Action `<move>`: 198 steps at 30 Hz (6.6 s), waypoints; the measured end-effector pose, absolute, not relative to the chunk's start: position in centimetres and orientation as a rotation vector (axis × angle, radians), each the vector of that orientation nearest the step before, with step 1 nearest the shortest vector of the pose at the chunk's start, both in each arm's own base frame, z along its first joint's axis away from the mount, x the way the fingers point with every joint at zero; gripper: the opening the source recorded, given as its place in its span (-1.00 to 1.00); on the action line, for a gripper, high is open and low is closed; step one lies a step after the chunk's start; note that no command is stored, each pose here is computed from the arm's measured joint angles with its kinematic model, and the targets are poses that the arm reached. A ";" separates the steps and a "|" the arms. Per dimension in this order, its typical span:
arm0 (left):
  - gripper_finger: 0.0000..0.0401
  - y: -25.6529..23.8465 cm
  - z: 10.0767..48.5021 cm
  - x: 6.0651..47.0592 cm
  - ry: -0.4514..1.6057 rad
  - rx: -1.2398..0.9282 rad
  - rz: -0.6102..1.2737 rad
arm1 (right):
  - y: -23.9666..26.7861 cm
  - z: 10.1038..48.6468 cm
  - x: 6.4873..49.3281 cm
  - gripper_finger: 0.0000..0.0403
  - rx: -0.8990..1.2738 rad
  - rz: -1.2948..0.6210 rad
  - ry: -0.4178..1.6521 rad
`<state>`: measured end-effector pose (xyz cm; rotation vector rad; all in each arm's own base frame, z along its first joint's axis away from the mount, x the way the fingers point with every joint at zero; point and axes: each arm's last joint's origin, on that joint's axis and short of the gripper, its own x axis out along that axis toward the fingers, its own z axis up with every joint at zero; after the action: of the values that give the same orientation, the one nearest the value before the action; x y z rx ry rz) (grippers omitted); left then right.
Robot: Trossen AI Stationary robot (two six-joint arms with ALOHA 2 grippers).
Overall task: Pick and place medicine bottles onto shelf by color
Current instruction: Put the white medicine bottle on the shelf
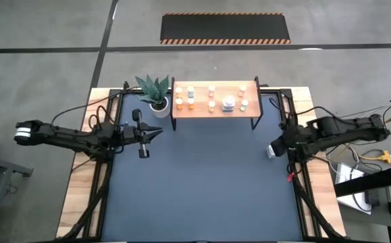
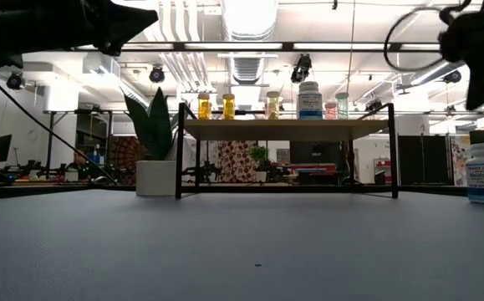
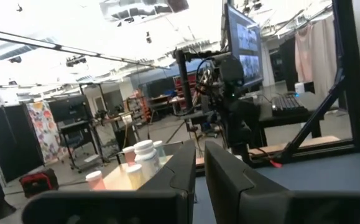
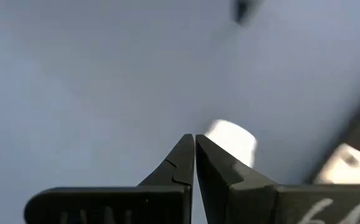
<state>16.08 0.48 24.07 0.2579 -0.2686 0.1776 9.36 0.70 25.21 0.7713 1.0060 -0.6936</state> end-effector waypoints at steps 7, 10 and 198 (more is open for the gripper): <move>-0.91 0.5 24.0 16.1 -0.263 0.281 0.189 | 0.9 24.0 10.9 -0.92 0.770 -0.810 1.107; -0.91 0.5 24.1 16.0 -0.269 0.279 0.192 | 1.0 23.9 11.3 -0.80 0.781 -0.814 1.104; 0.13 0.1 27.3 23.4 0.183 0.426 0.185 | -23.2 38.5 30.6 -0.20 -0.289 -0.044 1.207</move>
<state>23.36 0.06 27.31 0.4265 0.1829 0.1850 30.58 -23.25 38.55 -0.2890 1.2066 -0.0435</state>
